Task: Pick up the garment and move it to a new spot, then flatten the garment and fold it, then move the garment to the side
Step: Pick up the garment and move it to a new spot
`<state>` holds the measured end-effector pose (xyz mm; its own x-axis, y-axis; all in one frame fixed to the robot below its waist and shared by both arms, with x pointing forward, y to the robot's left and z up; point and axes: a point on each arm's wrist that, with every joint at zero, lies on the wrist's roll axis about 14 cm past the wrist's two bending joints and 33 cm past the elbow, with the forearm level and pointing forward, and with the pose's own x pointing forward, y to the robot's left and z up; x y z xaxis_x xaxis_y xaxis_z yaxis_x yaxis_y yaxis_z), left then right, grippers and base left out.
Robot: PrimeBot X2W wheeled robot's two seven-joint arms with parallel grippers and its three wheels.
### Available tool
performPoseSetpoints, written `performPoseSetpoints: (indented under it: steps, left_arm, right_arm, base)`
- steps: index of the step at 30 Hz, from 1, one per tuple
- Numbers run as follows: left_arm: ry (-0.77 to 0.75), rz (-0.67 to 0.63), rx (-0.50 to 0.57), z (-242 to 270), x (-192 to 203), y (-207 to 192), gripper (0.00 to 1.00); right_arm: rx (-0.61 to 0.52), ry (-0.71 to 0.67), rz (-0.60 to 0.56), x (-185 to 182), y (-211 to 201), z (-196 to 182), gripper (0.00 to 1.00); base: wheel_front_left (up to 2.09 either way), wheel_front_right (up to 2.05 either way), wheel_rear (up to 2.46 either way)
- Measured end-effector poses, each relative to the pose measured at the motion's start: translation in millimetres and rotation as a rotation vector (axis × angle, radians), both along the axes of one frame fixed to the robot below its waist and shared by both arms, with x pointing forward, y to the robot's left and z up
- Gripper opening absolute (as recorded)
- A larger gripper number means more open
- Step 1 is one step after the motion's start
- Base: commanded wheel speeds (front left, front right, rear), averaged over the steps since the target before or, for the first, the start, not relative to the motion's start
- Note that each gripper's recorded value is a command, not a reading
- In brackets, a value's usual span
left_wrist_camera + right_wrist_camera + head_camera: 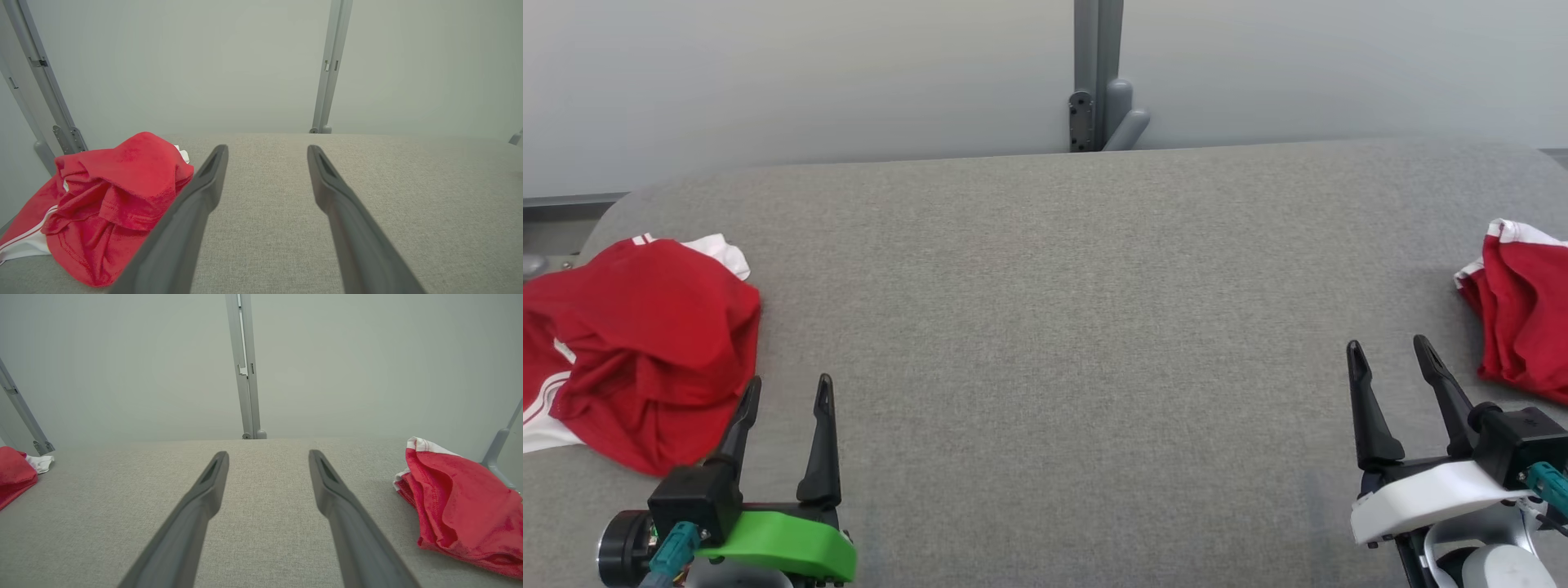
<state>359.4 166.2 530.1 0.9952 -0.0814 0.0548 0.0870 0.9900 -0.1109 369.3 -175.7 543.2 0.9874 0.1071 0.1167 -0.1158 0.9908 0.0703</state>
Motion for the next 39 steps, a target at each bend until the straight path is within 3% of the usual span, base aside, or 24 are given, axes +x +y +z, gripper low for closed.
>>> performPoseSetpoints:
  steps: [22, 39]
  left_arm:
    - [-0.048, 0.313, 0.000, 13, -58, 98, 1.00]
    - [-0.041, 0.355, 0.001, 11, -66, 108, 1.00]
  right_arm:
    - [0.041, -0.028, 0.343, 29, 124, 14, 1.00]
    - [0.053, -0.016, 0.386, 32, 140, 10, 1.00]
  base:
    - [0.00, 0.00, 0.00]
    - [0.00, 0.00, 0.00]
